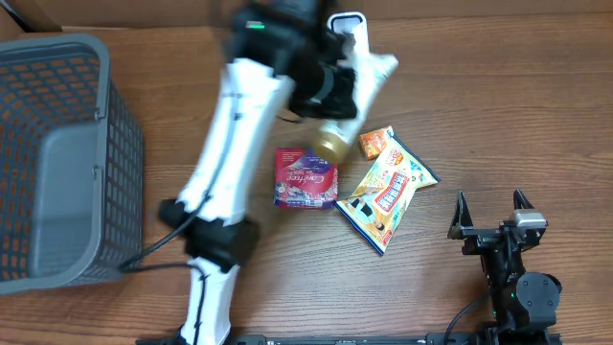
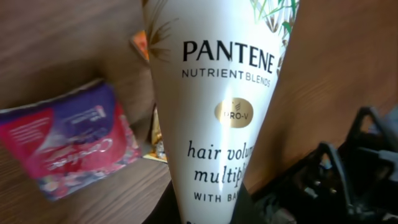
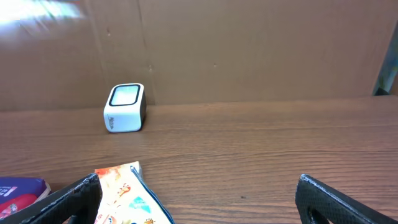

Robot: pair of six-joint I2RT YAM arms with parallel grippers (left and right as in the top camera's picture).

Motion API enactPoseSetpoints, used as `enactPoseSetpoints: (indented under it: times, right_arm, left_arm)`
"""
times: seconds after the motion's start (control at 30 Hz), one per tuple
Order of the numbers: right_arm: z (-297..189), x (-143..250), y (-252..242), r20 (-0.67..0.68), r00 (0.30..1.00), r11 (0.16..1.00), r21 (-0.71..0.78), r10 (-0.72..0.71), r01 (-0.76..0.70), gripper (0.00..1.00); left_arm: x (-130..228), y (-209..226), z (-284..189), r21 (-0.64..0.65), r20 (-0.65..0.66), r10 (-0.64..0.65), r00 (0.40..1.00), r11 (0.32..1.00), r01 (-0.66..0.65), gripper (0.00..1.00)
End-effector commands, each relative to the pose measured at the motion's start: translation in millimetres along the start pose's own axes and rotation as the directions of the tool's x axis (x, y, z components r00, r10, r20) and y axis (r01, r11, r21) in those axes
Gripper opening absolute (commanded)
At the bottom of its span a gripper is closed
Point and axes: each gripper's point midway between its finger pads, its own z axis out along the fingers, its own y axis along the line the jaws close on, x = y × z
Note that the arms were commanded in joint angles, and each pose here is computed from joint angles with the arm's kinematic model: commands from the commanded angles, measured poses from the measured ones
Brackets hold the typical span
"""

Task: Scan the item barcode
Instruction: 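Carry the Pantene tube to the table and release it on the snack bag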

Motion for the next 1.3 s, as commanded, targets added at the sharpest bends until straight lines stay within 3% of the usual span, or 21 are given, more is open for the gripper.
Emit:
enactPoseSetpoints:
  times: [0.0, 0.17, 0.37, 0.53, 0.7, 1.03, 1.27]
  right_arm:
    - [0.1, 1.2, -0.9, 0.006, 1.0, 1.0, 0.006, -0.005, 0.005, 1.0]
    - [0.1, 1.2, -0.9, 0.006, 1.0, 1.0, 0.006, -0.005, 0.005, 1.0]
    - [0.1, 1.2, -0.9, 0.006, 1.0, 1.0, 0.006, -0.005, 0.005, 1.0]
    - [0.1, 1.2, -0.9, 0.006, 1.0, 1.0, 0.006, -0.005, 0.005, 1.0]
    - [0.1, 1.2, -0.9, 0.006, 1.0, 1.0, 0.006, -0.005, 0.005, 1.0]
    - [0.1, 1.2, -0.9, 0.006, 1.0, 1.0, 0.006, -0.005, 0.005, 1.0]
    - [0.1, 1.2, -0.9, 0.006, 1.0, 1.0, 0.006, -0.005, 0.005, 1.0]
  left_arm:
    - [6.2, -7.5, 45.5, -0.031, -0.094, 0.011, 0.996, 0.999, -0.014, 0.04]
    - [19.6, -10.0, 103.9, -0.055, -0.224, 0.014, 0.974, 0.998, -0.027, 0.05]
    - [32.4, -18.2, 137.2, -0.033, -0.306, -0.007, 0.952, 0.999, -0.003, 0.08]
    - [25.7, -32.3, 146.0, -0.009, -0.269, -0.003, 0.963, 1.0, 0.0, 0.09]
    - [9.9, -48.2, 153.7, 0.03, -0.194, 0.04, 0.98, 0.999, -0.035, 0.23]
    - [4.0, -60.6, 158.3, 0.047, -0.158, 0.035, 0.987, 0.998, -0.028, 0.32]
    - [-2.6, -66.4, 127.5, 0.159, -0.145, 0.069, 0.987, 0.986, -0.046, 0.37]
